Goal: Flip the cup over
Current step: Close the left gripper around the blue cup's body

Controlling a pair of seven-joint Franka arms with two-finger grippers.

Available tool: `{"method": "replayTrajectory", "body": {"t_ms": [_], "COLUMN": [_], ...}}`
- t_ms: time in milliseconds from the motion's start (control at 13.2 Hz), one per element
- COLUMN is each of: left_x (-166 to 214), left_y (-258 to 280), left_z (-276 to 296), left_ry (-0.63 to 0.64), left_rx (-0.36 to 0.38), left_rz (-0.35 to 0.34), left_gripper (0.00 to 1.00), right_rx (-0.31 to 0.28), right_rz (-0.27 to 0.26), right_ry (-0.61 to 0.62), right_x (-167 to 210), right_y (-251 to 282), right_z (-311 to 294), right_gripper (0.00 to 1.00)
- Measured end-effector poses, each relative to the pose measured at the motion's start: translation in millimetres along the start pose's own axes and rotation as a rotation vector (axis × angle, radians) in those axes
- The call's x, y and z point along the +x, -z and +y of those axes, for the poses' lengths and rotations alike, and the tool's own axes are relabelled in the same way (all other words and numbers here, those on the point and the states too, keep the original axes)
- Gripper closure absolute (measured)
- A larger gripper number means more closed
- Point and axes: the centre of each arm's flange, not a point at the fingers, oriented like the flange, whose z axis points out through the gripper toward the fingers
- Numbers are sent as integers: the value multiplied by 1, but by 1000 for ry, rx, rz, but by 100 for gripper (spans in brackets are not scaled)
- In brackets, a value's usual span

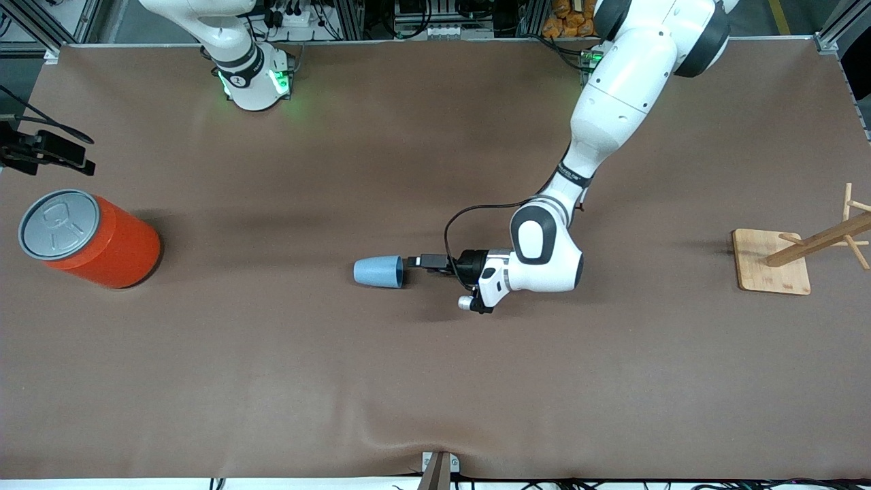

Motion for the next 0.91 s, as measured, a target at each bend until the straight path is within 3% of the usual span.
{"method": "replayTrajectory", "body": {"t_ms": [532,912], "left_x": [5,-3], "left_y": [-42,-64], "left_z": [0,-6], "left_ry": [-28,-21], "left_rx": [1,-74], "left_rz": [70,100], "left_gripper": [0,0], "right_rx": [-8,-19], "right_rz": [15,57], "right_ry": [-33,-47], "right_x": [-4,-5], "right_y": [16,32], "right_z": [-5,-8], "right_gripper": [0,0]}}
